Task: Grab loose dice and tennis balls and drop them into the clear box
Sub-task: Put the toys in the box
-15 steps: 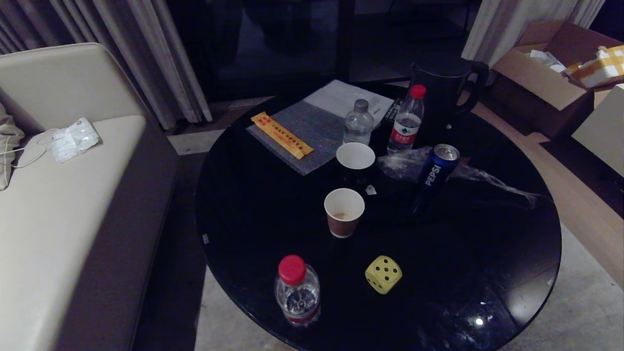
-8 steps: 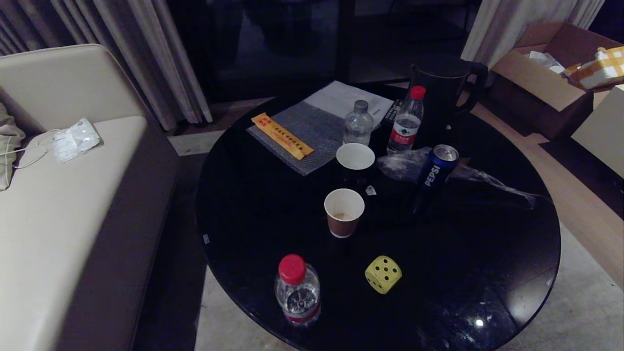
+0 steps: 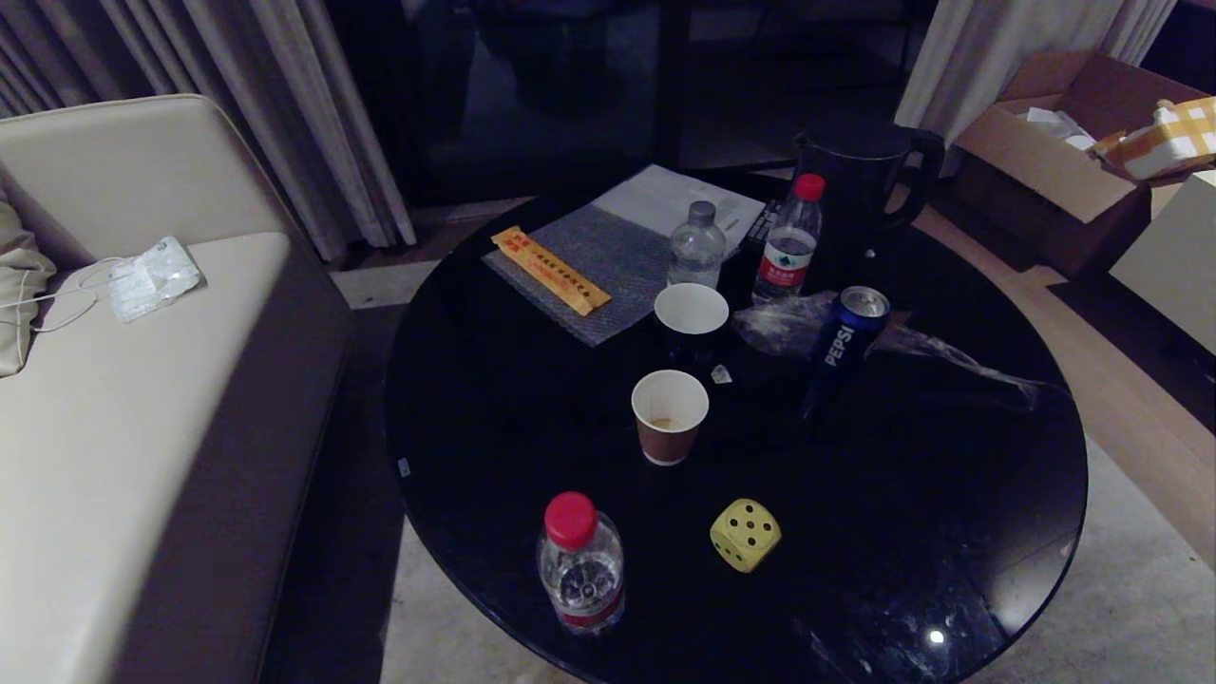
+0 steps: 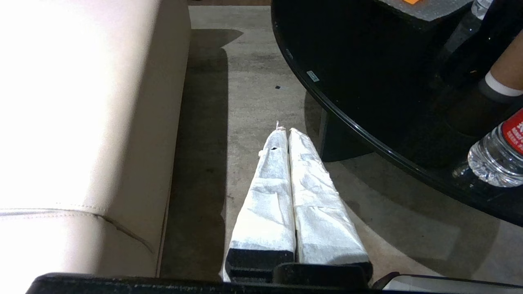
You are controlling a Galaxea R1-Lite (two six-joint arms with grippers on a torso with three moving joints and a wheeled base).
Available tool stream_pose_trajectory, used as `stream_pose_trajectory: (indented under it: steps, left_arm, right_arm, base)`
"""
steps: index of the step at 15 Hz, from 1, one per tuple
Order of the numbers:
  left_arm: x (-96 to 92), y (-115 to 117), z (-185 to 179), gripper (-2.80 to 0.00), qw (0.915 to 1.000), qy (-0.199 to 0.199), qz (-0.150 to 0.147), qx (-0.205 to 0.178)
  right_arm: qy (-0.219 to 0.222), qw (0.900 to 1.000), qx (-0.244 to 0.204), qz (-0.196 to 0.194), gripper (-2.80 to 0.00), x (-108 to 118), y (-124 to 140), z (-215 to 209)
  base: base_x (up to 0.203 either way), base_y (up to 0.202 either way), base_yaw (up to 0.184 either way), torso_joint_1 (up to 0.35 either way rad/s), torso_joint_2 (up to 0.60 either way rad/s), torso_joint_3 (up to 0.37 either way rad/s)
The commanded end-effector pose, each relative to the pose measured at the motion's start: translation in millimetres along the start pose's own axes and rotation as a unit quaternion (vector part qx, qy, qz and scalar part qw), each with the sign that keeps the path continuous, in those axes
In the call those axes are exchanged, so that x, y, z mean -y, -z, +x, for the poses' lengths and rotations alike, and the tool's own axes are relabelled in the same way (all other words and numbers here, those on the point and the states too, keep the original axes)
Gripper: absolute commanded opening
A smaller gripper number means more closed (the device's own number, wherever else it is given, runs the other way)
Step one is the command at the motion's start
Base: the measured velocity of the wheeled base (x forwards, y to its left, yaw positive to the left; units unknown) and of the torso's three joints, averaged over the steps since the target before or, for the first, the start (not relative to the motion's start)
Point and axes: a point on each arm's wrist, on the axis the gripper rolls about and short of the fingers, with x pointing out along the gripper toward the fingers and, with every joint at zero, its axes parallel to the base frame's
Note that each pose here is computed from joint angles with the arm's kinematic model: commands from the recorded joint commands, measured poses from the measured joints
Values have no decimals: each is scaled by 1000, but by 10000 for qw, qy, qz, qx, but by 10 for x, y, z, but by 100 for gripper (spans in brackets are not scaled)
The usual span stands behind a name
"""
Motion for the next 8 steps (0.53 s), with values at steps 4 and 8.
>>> stream_pose_trajectory:
  steps: [4, 8]
  left_arm:
    - [-1, 2, 2, -280, 10000, -15, -47, -7]
    - [-1, 2, 2, -280, 10000, -15, -62, -7]
  right_arm:
    - [-11, 10000, -54, -9, -280, 0, 25, 8]
    - [-4, 10000, -50, -4, -280, -1, 24, 8]
  base:
    - [0, 0, 0, 2, 1, 29]
    - [0, 0, 0, 3, 2, 193]
